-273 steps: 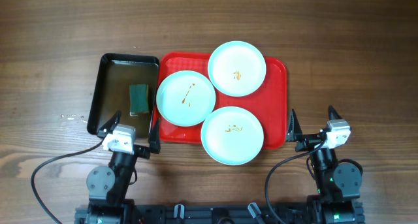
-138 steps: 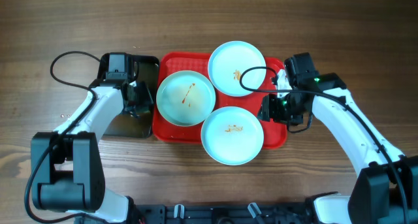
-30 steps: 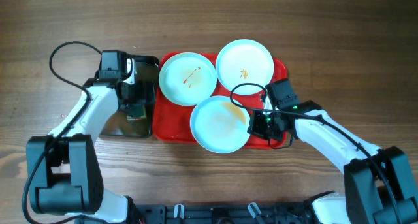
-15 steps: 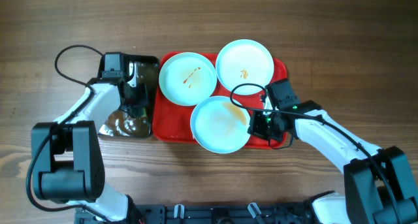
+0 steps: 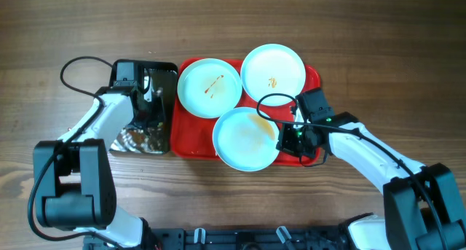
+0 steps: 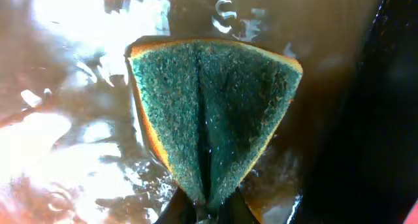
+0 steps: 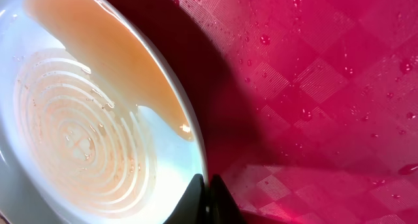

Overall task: Clean dirty plates on tray and stack at the side
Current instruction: 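Dip the sponge into the black tray's water with the left gripper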

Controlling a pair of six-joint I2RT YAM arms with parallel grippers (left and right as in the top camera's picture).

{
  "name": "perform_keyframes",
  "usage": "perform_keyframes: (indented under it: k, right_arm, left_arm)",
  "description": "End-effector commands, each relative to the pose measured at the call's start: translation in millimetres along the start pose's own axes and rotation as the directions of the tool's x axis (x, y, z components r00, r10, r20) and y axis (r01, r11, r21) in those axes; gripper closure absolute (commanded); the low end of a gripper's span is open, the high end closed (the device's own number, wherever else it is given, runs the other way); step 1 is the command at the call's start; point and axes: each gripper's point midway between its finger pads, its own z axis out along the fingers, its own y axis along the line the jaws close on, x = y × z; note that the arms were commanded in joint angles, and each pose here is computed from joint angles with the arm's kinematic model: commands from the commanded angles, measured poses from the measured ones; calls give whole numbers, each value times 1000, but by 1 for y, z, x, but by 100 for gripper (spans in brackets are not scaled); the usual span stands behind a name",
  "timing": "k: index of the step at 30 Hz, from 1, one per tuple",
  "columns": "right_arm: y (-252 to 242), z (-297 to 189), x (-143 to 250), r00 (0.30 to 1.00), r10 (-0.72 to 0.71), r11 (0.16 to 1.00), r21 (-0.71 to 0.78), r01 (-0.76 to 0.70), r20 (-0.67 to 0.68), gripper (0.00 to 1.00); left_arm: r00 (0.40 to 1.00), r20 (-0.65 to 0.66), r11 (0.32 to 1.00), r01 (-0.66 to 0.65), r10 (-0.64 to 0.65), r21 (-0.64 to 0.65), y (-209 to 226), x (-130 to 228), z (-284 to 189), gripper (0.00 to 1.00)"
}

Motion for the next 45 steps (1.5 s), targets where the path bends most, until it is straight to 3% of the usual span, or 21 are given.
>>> perform_keyframes:
  k: [1,2,11,12,14,15,16,17,18,22,24,27,31,33,39,41,43,45]
  right_arm:
    - [-6,2,1,1000,12,1000,23,-12,-1,96]
    - [-6,2,0,1000,11,1000,23,-11,-1,96]
    - [-6,2,1,1000,12,1000,23,-12,-1,96]
    - [-6,2,1,1000,12,1000,23,-12,-1,95]
    - [-6,2,1,1000,12,1000,23,-12,-1,96]
    - [-6,2,1,1000,12,1000,23,-12,-2,96]
    - [-6,2,1,1000,12,1000,23,-12,-1,96]
    - [-6,2,1,1000,12,1000,23,-12,-1,96]
    - [-6,2,1,1000,12,1000,23,-12,-1,96]
    - [-4,2,-3,1000,5,1000,15,-5,11,96]
    - [1,2,-9,999,-7,1000,-2,7,35,96]
    - [5,1,-21,993,-74,997,-5,75,90,96]
    - [1,-1,-34,984,-88,996,30,84,153,95]
    - [1,0,-32,988,-66,998,25,64,142,82]
    - [-14,6,-14,997,1,998,58,-6,83,74]
    - [-15,6,-13,997,18,998,58,-23,81,79]
    - [-14,6,-12,997,17,998,53,-22,77,94]
    - [-12,6,-11,998,2,999,44,-5,69,96]
  left_arm:
    - [998,69,999,-1,5,-51,6,-20,-12,25]
    - [996,87,998,0,5,-56,6,-26,-15,0]
    - [987,159,1000,-12,7,28,-10,-50,1,0]
    - [988,154,999,-15,8,45,-13,-49,3,10]
    - [990,142,998,-15,7,55,-15,-47,4,50]
    - [991,131,998,-14,7,53,-14,-44,5,62]
    - [992,122,999,-13,7,51,-14,-42,5,66]
    - [994,113,999,-12,7,49,-13,-40,5,89]
    - [995,102,999,-11,6,47,-13,-37,6,96]
    - [991,132,999,-14,7,52,-14,-40,-13,96]
    - [985,170,998,-18,8,59,-16,-44,-34,0]
    - [990,141,998,10,-19,63,-15,-28,-54,0]
    - [998,-6,994,58,-57,91,-18,10,-60,0]
    - [997,-46,994,63,-60,84,-16,20,-60,0]
    - [997,-54,995,64,-60,82,-16,22,-60,0]
    - [997,-54,995,64,-60,82,-16,22,-60,0]
    - [997,-55,995,64,-60,81,-16,22,-60,0]
    - [997,-57,995,65,-60,81,-16,23,-60,0]
